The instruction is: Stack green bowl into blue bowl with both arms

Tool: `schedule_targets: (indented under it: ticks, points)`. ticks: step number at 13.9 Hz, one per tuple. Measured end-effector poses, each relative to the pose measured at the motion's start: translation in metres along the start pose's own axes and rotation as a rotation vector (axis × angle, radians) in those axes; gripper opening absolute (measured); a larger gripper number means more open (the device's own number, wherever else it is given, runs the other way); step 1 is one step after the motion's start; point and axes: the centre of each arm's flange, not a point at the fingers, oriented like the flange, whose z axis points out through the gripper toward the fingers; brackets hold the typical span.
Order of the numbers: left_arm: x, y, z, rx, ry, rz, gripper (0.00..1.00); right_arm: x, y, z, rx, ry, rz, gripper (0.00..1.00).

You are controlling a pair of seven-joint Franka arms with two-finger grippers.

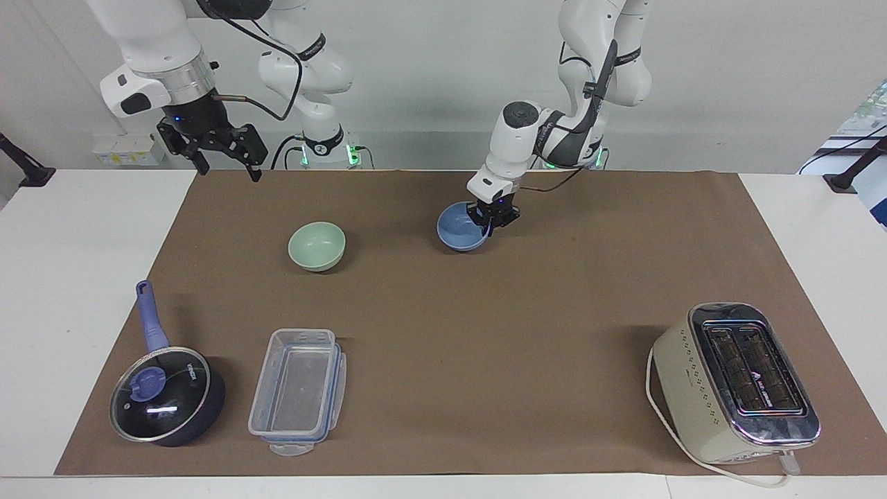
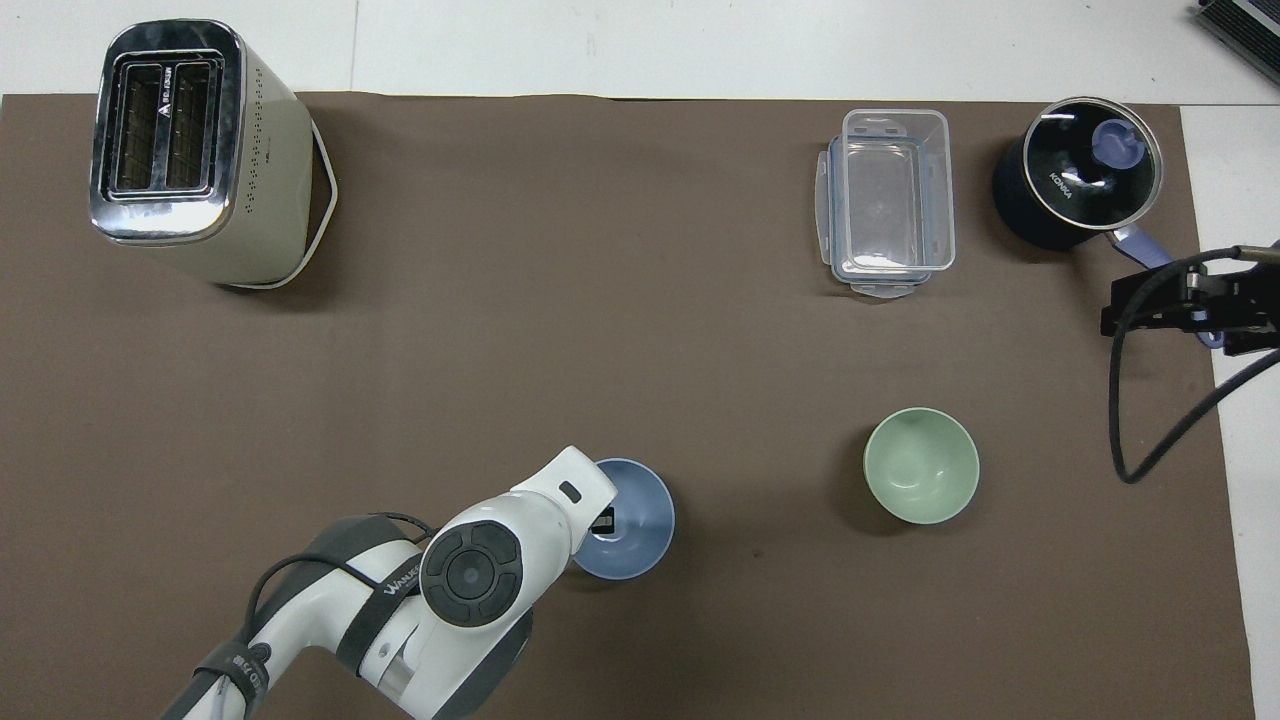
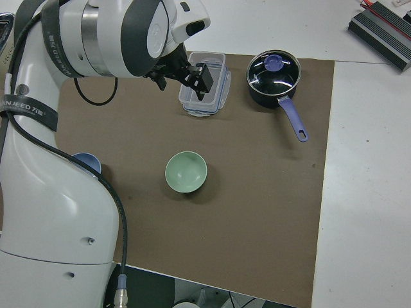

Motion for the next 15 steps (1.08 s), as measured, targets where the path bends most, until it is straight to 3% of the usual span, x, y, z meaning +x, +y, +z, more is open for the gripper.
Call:
schedule_targets:
  ticks: [4,6,7,11,15]
  points:
    - [0.019,-0.009,-0.017,0.014,-0.017,-0.037,0.7,0.0,0.0,0.0,0.0,0.0,0.0,1.0]
    - [0.043,-0.015,-0.046,0.025,-0.033,-0.073,0.93,0.0,0.0,-0.001,0.0,0.001,0.0,1.0]
    - [0.056,-0.019,-0.064,0.026,-0.035,-0.09,1.0,0.0,0.0,-0.001,0.0,0.001,0.0,1.0]
    - [0.102,-0.046,-0.134,0.036,-0.056,-0.091,1.0,0.0,0.0,-0.001,0.0,0.001,0.0,1.0]
    - [0.138,-0.096,-0.177,0.033,-0.047,-0.062,1.0,0.0,0.0,-0.001,0.0,0.001,0.0,1.0]
